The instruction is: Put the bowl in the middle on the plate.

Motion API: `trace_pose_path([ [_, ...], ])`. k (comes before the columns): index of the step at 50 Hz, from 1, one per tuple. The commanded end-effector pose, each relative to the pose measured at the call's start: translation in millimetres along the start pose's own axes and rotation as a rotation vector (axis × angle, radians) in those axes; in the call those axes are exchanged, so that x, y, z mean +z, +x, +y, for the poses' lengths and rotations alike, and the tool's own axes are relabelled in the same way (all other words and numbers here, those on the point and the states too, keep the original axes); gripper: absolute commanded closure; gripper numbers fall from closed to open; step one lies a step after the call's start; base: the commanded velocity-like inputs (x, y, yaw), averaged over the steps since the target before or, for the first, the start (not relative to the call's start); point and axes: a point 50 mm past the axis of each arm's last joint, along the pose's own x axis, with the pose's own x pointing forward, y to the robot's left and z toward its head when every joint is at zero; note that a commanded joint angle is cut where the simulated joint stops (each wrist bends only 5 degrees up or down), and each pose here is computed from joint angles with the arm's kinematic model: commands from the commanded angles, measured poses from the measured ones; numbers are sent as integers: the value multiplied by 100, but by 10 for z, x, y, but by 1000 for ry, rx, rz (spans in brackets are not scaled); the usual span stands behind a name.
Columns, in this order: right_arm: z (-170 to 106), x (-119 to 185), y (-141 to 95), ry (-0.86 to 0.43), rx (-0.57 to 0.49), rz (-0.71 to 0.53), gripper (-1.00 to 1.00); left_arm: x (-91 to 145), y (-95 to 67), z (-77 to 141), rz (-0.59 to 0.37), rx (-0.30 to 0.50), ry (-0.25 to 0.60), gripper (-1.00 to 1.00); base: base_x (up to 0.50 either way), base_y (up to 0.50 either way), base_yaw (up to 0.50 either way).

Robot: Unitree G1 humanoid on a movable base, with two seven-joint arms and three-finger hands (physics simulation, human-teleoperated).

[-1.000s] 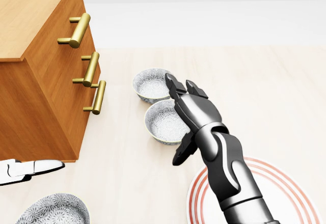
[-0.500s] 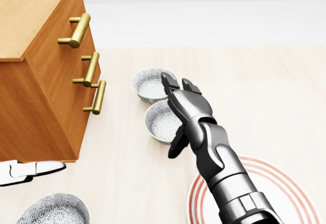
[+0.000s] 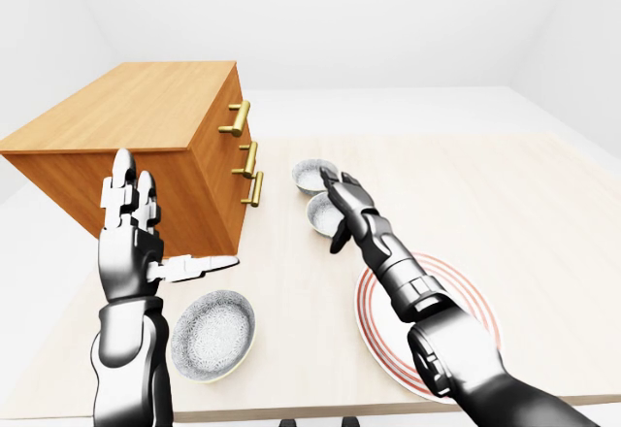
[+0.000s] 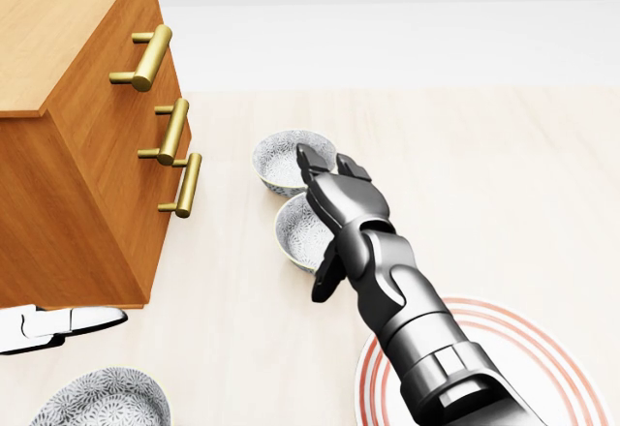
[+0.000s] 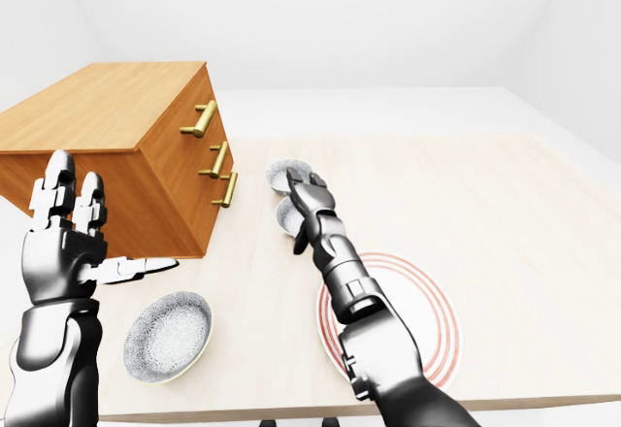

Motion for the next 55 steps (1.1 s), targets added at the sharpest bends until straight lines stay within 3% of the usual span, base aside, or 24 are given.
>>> trace_pose_path([
  [1,123,20,2,-8,30,6,-100,-15,7,13,5,1,-2,-100,0,0,0],
  [28,325,-175,-24,-16,76,63,-100,-53,7,-8,22,-4,-2,-100,0,0,0],
  [55,443,-172,-43,-95,85,77,-100,-57,14,-9,22,-6,-3,-100,0,0,0],
])
